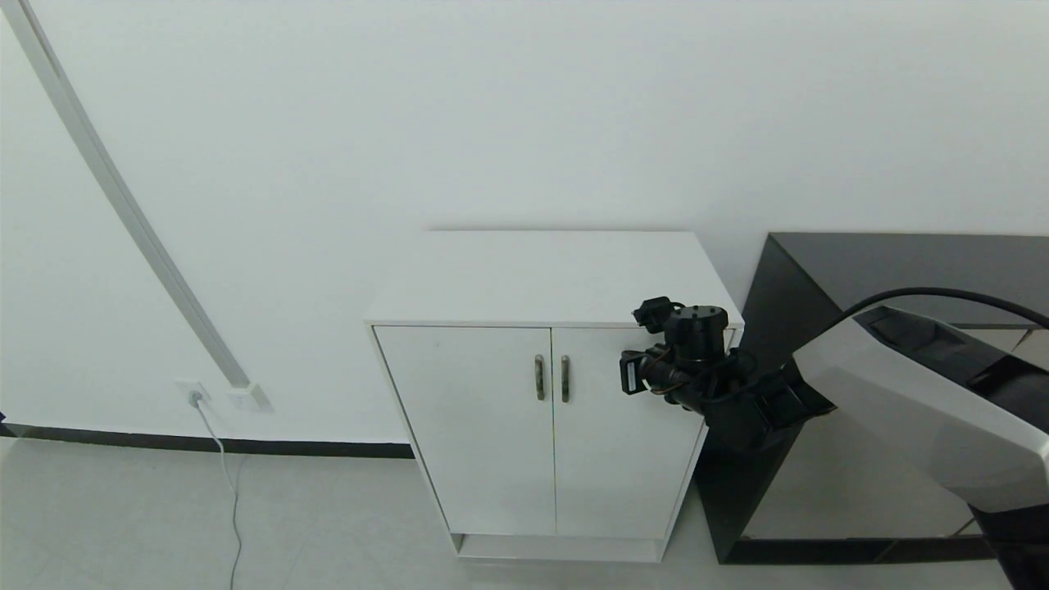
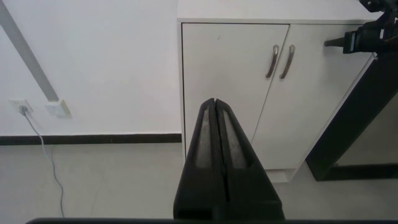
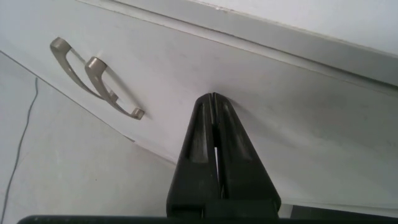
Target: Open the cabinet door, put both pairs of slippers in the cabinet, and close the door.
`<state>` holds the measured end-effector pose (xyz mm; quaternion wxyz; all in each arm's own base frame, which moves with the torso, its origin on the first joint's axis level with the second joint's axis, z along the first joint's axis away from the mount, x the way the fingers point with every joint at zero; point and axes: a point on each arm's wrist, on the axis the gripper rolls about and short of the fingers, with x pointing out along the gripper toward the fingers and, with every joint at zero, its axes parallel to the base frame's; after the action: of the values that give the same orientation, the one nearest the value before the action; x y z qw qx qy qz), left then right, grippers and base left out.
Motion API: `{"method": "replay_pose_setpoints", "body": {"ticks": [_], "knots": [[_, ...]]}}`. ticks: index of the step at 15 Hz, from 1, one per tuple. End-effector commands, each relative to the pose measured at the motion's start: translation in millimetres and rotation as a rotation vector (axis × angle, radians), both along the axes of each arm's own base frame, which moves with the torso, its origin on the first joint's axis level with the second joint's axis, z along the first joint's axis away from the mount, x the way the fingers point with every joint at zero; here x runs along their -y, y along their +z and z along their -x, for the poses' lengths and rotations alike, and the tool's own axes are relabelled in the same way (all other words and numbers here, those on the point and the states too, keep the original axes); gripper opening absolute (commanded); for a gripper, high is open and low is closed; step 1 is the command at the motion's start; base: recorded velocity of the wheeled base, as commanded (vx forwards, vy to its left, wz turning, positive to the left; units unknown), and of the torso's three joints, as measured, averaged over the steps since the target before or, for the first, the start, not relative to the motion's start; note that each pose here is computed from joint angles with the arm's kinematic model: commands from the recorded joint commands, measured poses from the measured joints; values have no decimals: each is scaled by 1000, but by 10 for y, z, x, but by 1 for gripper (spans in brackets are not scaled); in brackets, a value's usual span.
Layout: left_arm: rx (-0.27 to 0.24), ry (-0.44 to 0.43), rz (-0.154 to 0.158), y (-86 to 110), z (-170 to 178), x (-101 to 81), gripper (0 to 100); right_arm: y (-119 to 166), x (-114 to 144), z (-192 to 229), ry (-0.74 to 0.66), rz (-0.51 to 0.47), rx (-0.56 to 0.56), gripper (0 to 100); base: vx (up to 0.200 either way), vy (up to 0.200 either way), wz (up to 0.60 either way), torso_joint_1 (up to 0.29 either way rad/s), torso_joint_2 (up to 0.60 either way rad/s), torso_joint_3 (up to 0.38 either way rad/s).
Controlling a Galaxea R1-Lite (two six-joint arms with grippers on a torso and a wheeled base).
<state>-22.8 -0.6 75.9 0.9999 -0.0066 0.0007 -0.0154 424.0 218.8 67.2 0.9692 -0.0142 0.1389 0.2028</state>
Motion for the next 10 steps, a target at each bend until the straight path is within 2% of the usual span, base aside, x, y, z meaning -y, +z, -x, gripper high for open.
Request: {"method": "replay_pose_setpoints", "body": {"ticks": [1,10], "knots": [[0,-1,1,-1,0,0,0,-2,7,-9,-2,0,0,0,0,0,0,0,0,0],[0,0,1,-1,0,0,0,-34,3,-15,-2,0,-5,0,0,0,0,0,0,0]]}}
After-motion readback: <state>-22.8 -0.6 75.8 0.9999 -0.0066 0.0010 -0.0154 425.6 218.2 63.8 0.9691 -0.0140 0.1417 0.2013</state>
